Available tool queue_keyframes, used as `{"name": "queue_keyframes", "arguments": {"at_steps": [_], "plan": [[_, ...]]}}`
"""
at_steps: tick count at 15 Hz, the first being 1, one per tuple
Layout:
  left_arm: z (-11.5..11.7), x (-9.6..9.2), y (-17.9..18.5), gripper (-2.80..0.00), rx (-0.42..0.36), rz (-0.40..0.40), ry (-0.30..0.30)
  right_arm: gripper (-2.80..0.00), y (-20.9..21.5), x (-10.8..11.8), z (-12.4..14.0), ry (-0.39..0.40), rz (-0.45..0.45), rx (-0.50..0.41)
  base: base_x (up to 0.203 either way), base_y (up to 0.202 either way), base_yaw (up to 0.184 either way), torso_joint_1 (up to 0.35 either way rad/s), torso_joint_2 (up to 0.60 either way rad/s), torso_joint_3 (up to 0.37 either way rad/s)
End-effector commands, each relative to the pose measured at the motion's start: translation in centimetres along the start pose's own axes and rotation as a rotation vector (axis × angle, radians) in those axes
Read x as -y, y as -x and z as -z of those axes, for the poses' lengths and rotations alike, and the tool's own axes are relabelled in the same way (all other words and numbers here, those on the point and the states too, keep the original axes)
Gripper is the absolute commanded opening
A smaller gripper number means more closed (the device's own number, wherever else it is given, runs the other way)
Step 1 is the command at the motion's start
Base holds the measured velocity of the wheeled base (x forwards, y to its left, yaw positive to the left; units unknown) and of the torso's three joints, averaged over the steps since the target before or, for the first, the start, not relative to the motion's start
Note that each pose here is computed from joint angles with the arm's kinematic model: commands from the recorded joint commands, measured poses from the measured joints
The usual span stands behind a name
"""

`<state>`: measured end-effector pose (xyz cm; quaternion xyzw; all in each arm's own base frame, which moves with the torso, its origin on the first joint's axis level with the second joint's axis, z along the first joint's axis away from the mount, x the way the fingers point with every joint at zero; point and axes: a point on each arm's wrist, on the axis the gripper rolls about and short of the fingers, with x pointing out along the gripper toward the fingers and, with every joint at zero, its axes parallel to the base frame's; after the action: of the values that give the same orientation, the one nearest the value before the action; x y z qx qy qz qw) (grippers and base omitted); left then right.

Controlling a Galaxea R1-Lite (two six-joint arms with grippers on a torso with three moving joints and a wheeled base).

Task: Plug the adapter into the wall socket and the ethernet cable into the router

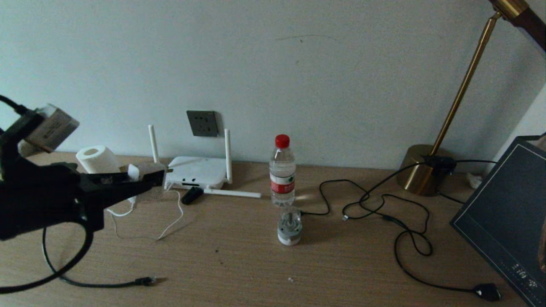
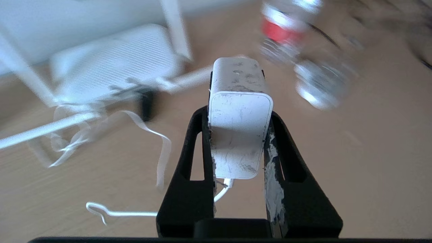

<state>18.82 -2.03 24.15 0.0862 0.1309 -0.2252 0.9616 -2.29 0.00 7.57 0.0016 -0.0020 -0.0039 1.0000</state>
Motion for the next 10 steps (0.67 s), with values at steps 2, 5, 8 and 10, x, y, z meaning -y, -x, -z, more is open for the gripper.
{"name": "queue_keyframes", "arguments": {"at_steps": [2,5,8,10], "plan": [[1.2,-1.5,-3.7,-2.80,0.130,-0.169,-0.003,-2.80,0.0,0.0,0.0,0.000,0.000,-0.001,0.000,0.000,0.000,0.000,0.00,0.000],[2.9,-3.8,-9.7,-2.80,0.187,-0.319,0.048,-2.80,0.0,0.0,0.0,0.000,0.000,-0.001,0.000,0.000,0.000,0.000,0.00,0.000],[5.1,-6.0,-16.1,-2.80,0.258,-0.378,0.058,-2.80,0.0,0.0,0.0,0.000,0.000,-0.001,0.000,0.000,0.000,0.000,0.00,0.000],[5.1,-7.3,-19.5,-2.80,0.351,-0.403,0.050,-2.80,0.0,0.0,0.0,0.000,0.000,-0.001,0.000,0.000,0.000,0.000,0.00,0.000]]}}
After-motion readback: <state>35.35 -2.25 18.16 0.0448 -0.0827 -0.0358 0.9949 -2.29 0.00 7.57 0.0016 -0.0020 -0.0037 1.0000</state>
